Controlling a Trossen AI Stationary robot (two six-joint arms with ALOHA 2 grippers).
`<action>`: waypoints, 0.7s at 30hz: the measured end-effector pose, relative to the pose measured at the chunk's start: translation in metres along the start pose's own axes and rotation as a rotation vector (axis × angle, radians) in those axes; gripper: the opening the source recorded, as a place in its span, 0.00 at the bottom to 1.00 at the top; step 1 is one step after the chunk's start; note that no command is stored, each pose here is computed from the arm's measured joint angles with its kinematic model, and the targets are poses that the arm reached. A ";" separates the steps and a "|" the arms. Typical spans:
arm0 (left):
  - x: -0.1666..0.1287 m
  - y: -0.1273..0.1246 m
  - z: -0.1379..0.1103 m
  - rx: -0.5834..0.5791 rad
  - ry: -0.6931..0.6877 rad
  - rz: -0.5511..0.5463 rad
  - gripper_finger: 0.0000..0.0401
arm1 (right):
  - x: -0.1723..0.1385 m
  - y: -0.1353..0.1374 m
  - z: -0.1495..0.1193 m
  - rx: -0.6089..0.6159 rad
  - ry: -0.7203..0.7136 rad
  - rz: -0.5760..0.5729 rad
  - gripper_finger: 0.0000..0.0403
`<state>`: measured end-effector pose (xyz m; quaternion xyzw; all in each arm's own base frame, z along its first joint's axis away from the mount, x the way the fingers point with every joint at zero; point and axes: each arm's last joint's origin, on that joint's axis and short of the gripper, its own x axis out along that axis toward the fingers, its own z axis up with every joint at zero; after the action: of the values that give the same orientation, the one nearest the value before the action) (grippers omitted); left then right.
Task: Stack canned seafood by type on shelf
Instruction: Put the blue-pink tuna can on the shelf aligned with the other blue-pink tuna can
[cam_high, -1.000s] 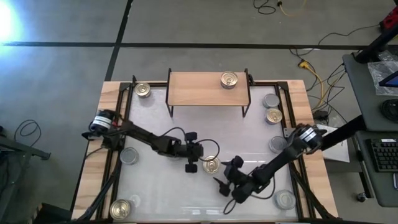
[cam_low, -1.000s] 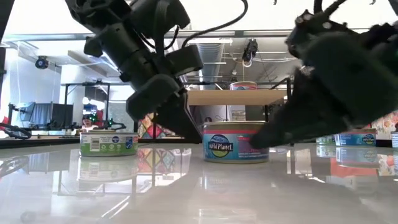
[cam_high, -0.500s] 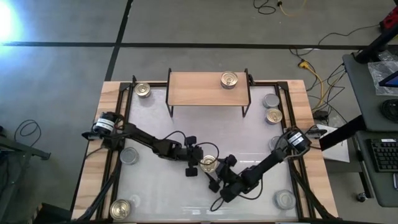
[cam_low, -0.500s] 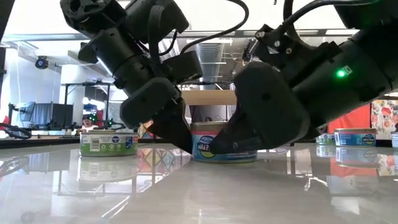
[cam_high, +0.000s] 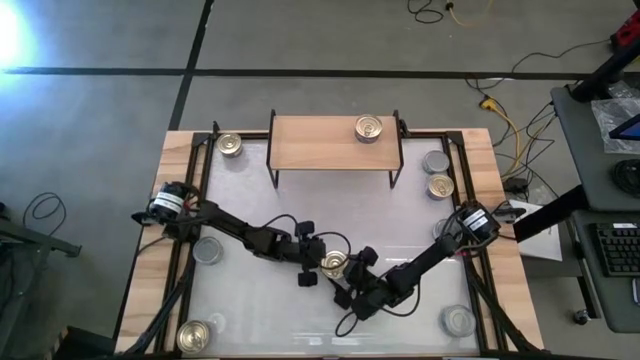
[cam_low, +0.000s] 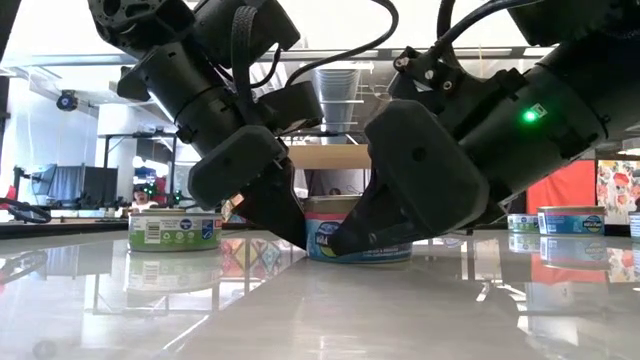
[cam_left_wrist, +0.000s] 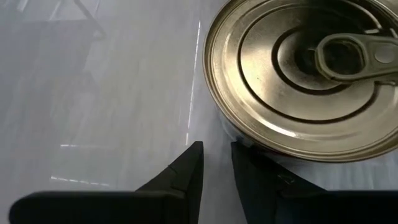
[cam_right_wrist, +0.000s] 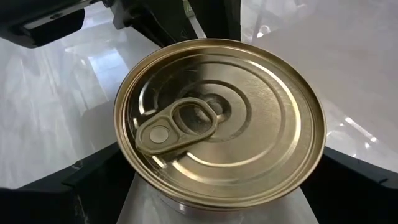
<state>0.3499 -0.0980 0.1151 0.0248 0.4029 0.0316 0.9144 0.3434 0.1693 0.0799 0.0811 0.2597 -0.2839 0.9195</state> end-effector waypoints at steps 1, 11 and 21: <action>0.000 0.000 0.000 0.000 0.000 0.000 0.19 | 0.000 0.000 0.000 -0.001 0.003 0.002 0.97; 0.000 -0.001 0.000 0.005 0.001 -0.003 0.19 | 0.002 -0.003 0.003 -0.023 0.055 0.030 0.99; 0.000 -0.002 0.001 0.016 -0.023 -0.021 0.19 | 0.005 -0.002 0.012 -0.094 0.025 0.040 0.99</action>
<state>0.3506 -0.1002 0.1156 0.0283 0.3927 0.0184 0.9191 0.3512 0.1618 0.0868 0.0463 0.2826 -0.2519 0.9244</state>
